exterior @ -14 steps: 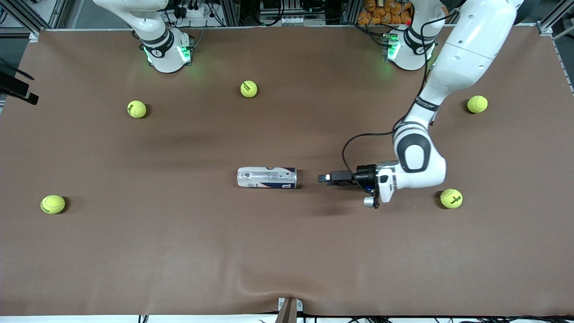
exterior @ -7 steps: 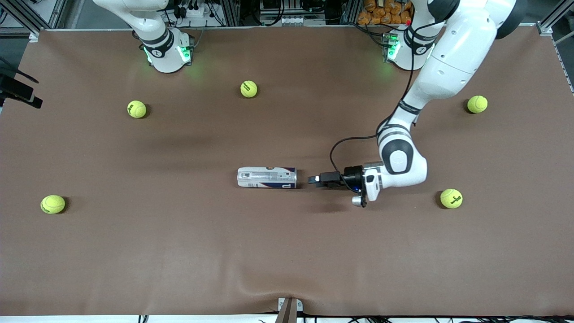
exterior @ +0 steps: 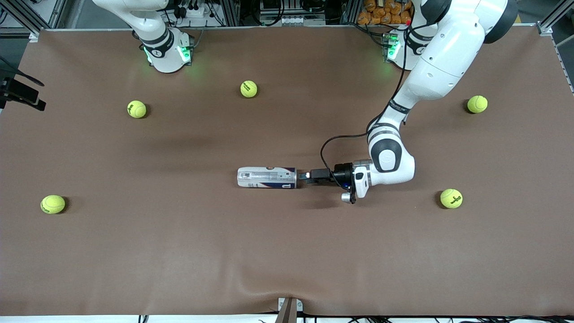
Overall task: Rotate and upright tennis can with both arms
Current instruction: 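Reach the left gripper to the can's open end and grasp it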
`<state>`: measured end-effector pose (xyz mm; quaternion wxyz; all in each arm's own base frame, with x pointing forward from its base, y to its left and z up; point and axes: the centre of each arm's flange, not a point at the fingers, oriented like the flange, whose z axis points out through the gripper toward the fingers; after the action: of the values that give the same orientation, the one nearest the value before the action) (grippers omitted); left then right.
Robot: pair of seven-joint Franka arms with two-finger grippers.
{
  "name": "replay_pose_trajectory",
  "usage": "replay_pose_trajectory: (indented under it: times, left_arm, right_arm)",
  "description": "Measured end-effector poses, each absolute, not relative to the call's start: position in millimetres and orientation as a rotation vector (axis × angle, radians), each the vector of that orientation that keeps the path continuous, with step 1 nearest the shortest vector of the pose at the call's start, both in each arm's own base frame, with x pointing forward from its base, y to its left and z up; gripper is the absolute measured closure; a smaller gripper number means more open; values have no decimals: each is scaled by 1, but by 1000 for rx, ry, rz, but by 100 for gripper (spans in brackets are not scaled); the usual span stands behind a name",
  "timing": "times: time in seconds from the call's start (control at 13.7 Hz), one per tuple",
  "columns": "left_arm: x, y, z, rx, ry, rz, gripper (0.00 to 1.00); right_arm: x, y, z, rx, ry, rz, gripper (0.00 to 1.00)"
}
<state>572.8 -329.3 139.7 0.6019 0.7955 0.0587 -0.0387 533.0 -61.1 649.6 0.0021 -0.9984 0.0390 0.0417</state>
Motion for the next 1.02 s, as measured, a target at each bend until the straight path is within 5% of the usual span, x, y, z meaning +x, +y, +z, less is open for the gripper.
replay_pose_trajectory:
  times: [0.51,1.02]
  left_arm:
    - [554,-354,115,1815,121,-78,0]
    - [560,-349,109,1819,39,2,74]
  right_arm:
    - [533,-59,649,-3134,131,135,0]
    - [533,-58,650,-3126,129,129,0]
